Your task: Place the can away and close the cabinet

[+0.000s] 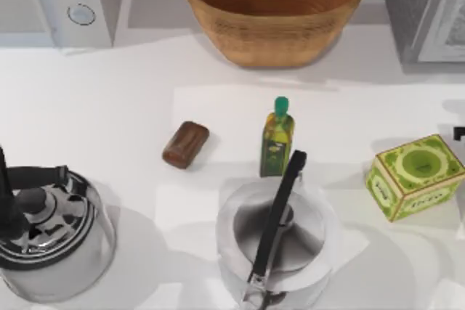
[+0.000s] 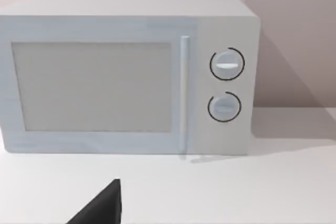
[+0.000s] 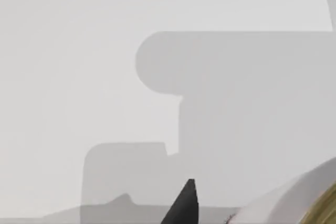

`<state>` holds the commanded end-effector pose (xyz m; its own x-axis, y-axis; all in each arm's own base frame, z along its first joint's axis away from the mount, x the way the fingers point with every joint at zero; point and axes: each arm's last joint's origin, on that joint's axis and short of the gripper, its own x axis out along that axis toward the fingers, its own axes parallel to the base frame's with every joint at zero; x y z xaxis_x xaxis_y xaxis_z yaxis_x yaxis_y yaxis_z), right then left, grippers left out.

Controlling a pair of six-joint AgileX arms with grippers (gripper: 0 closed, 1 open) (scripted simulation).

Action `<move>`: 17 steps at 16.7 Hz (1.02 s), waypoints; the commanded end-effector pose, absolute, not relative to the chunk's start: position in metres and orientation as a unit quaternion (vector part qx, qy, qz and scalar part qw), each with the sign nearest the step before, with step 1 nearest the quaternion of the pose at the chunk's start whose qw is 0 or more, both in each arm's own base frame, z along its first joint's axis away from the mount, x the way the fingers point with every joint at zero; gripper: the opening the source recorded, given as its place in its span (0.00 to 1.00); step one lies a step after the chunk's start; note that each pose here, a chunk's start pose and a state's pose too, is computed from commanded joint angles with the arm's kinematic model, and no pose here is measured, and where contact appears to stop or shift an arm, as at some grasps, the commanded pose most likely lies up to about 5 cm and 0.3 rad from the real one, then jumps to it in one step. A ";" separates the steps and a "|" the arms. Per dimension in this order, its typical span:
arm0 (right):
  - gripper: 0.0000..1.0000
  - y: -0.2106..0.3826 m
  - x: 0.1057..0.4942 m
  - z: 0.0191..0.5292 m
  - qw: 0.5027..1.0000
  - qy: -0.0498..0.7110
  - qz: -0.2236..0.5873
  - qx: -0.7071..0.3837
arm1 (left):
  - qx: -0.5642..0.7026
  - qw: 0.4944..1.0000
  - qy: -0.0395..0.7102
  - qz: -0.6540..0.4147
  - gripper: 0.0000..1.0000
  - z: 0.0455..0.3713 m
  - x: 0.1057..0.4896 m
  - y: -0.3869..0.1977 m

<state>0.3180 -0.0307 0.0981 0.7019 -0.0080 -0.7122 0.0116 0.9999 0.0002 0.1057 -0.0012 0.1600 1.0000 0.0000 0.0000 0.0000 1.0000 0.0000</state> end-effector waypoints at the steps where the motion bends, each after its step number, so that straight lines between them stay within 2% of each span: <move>1: 0.00 -0.031 0.319 0.100 0.922 0.388 -0.004 0.001 | 0.000 1.000 0.000 0.000 1.00 0.160 0.106 -0.001; 5: 0.00 -0.035 0.327 0.122 0.916 0.400 0.008 -0.011 | 0.000 1.000 0.000 0.000 1.00 0.160 0.106 -0.001; 13: 0.00 -0.031 0.324 0.234 0.924 0.382 0.008 -0.005 | 0.000 1.000 0.000 0.000 1.00 0.160 0.106 -0.001; 17: 0.00 -0.031 0.318 0.248 0.923 0.386 -0.006 0.003 | 0.000 1.000 0.000 0.000 1.00 0.160 0.106 -0.001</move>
